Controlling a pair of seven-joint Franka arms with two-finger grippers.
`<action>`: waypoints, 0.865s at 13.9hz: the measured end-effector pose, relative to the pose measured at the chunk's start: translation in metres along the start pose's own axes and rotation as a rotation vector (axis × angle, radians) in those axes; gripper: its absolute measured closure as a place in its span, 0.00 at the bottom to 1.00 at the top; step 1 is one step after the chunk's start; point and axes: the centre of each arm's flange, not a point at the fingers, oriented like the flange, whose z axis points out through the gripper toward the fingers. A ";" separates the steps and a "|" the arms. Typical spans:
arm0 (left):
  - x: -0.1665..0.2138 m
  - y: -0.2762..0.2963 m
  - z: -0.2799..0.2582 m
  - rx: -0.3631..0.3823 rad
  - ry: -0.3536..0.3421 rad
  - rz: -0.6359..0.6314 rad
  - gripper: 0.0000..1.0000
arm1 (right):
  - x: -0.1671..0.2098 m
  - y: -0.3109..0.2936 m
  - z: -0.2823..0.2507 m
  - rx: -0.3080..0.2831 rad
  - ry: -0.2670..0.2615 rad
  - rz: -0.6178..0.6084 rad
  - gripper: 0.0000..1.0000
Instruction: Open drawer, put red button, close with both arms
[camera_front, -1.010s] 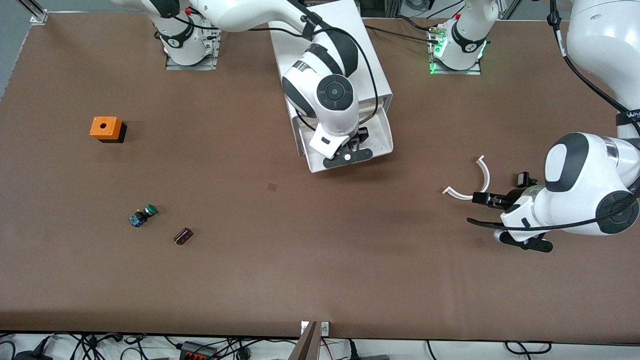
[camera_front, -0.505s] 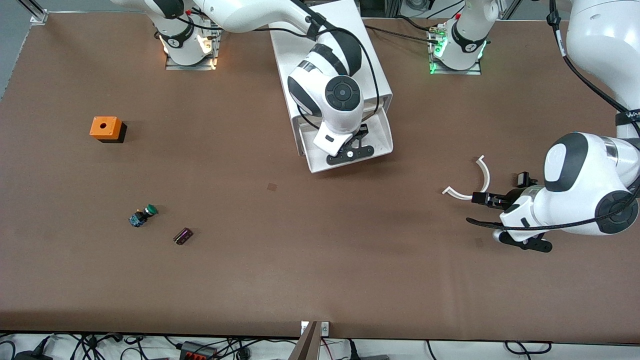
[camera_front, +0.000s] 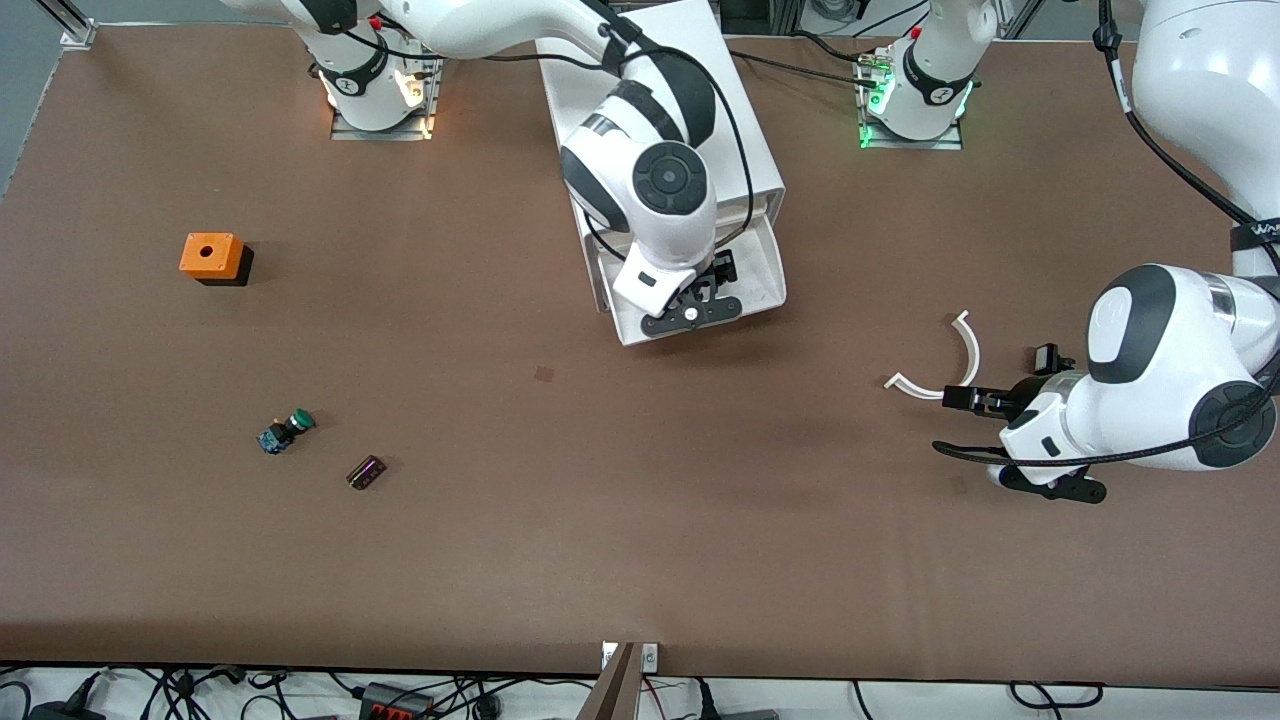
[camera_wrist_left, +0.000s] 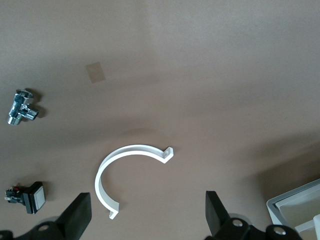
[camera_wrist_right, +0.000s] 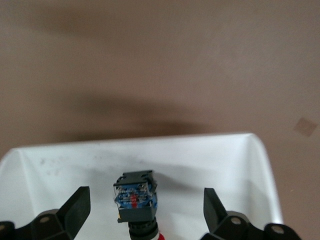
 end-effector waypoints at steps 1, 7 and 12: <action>0.000 0.004 0.000 -0.002 0.000 -0.015 0.00 | 0.012 0.016 -0.024 0.015 0.029 0.026 0.00; 0.003 0.092 0.020 -0.057 0.063 -0.197 0.00 | 0.072 0.183 -0.126 -0.036 0.057 0.199 0.00; -0.017 0.187 0.070 -0.152 0.220 -0.375 0.00 | 0.090 0.339 -0.175 -0.075 0.008 0.179 0.00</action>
